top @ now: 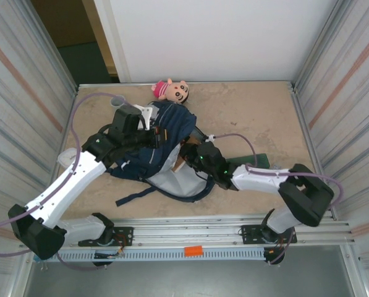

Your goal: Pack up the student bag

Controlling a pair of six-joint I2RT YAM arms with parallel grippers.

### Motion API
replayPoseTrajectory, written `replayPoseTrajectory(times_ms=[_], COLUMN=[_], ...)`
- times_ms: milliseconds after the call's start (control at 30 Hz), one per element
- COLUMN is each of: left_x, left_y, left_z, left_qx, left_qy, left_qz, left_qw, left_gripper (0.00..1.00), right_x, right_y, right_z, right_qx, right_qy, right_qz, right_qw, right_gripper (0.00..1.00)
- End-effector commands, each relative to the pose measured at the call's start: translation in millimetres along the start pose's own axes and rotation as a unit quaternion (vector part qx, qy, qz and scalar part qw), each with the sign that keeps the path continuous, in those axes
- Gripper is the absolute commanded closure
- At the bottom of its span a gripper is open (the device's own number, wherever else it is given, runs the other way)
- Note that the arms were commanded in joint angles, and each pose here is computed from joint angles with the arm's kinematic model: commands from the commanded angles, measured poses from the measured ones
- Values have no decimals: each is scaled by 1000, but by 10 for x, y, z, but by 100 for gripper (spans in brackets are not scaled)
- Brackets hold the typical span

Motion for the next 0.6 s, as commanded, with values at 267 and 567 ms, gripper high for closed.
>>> replayPoseTrajectory(times_ms=[267, 567], left_x=[-336, -27], left_y=[342, 331], left_z=[-332, -301], left_qx=[-66, -49], left_qy=[-95, -60], left_qz=[23, 78], left_qw=[993, 994], left_gripper=[100, 100], right_x=[325, 4], right_y=[108, 19], right_z=[590, 336], right_qx=[-15, 40], right_qy=[81, 19], right_qz=[24, -31], right_qw=[996, 999], right_gripper=[95, 95])
Point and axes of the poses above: each hand's point on the last joint's axis, 136 mm out from that joint toward the fingers, its own z axis out along the fingers, its own x axis along the line the jaws close on, y = z × x, the point moved 4 cm from there along -z, back along the fingers, and after that the axes turned 14 degrees about -z, right-handed, at the moved point
